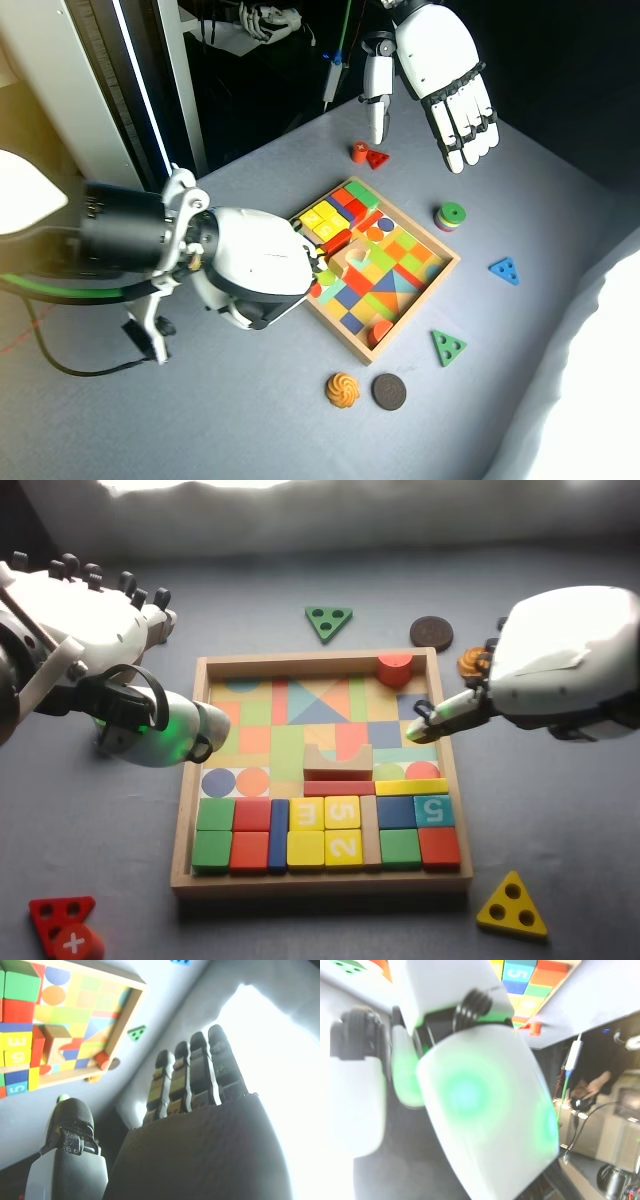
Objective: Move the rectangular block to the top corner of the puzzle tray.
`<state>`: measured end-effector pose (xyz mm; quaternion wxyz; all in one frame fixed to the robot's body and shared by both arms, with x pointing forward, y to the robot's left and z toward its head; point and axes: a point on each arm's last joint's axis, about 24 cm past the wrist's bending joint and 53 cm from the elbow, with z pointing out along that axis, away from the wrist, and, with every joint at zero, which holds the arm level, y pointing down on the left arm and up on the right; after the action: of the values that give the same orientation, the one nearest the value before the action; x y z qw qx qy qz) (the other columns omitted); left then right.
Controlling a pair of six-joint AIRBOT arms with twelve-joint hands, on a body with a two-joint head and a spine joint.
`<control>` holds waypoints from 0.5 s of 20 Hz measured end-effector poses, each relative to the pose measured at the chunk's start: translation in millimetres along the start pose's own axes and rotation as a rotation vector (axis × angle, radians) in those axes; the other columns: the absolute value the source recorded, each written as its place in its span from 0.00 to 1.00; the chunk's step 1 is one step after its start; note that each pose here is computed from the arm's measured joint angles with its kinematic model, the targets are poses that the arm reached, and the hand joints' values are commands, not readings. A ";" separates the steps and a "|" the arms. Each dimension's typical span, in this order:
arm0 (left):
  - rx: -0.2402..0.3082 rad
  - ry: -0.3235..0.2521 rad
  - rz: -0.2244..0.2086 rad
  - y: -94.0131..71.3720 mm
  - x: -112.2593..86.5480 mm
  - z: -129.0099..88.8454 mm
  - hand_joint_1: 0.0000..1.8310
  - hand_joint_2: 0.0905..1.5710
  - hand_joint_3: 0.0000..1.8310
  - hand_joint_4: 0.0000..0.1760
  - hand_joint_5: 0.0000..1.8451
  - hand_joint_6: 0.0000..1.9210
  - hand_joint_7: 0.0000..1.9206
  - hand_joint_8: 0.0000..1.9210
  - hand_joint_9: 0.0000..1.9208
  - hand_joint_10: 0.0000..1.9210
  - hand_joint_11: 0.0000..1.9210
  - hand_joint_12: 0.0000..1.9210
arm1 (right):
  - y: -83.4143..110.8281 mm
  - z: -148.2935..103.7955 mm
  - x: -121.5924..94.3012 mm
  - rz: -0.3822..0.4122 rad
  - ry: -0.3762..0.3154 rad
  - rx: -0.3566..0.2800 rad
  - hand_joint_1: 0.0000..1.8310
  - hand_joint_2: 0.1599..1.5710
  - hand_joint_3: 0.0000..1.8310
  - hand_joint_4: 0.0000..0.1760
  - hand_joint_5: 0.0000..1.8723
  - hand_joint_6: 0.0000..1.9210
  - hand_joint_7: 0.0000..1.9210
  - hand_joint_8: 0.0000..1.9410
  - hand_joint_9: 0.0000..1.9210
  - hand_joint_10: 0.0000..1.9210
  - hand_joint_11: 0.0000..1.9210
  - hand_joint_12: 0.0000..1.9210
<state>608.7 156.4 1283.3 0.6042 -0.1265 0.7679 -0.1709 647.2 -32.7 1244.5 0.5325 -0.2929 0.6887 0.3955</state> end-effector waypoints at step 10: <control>-0.002 0.004 -0.005 0.4 0.5 -0.1 0.00 0.75 0.00 0.00 0.07 0.00 0.07 0.00 0.07 0.00 0.04 0.03 | 10.8 31.0 -24.7 -0.047 -0.033 -0.041 0.99 0.50 0.37 0.00 0.20 0.01 0.76 1.00 0.92 1.00 1.00 1.00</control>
<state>608.4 156.6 1282.7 0.6021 -0.1290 0.7690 -0.1719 660.3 -1.1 1267.2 0.5468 -0.3136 0.6644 0.4016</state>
